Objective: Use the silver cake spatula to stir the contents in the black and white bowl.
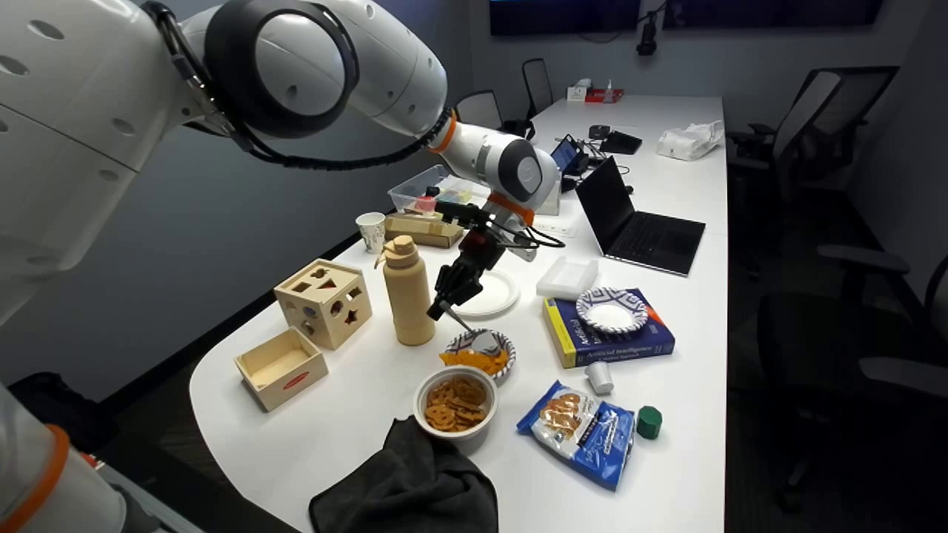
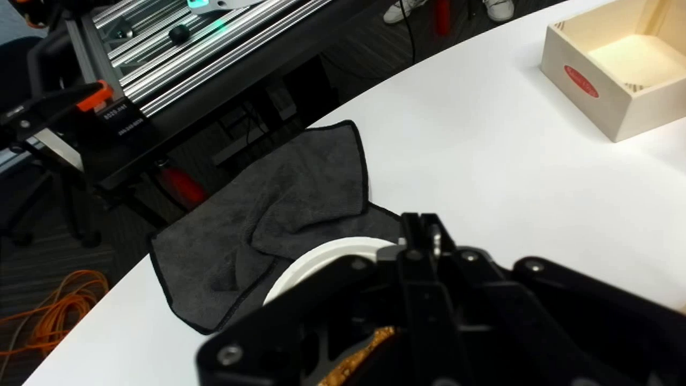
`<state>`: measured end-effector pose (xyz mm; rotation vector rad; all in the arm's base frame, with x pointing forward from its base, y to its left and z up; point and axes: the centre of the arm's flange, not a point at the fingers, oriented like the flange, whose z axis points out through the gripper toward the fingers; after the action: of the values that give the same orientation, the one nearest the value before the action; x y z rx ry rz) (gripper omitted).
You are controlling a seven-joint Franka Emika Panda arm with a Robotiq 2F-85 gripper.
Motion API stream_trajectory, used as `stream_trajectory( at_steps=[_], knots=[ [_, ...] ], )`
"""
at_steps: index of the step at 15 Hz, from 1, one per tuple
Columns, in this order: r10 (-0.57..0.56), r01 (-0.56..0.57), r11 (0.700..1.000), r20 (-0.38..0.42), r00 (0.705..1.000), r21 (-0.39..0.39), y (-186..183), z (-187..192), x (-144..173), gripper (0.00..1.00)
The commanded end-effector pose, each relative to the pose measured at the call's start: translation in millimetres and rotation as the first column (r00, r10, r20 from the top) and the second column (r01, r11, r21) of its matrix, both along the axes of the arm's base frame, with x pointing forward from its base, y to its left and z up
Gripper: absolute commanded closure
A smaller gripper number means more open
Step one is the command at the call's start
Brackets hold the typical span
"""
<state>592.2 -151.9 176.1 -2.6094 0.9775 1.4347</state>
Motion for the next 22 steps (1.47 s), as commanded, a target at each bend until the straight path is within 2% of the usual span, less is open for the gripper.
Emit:
stream_trajectory(
  at_steps=[1,7,9,18,22],
  knots=[
    [0.022,-0.024,0.999,-0.056,0.998,-0.027,4,7,3,0.99],
    [0.053,-0.047,0.998,-0.131,0.990,0.048,18,-9,-1,0.99],
    [0.060,-0.049,0.996,-0.132,0.989,0.080,23,-14,-1,0.99],
    [0.059,-0.064,0.981,0.029,0.998,0.185,20,-6,8,0.99],
    [0.050,-0.065,0.980,0.079,0.996,0.190,16,-6,12,0.99]
  ],
)
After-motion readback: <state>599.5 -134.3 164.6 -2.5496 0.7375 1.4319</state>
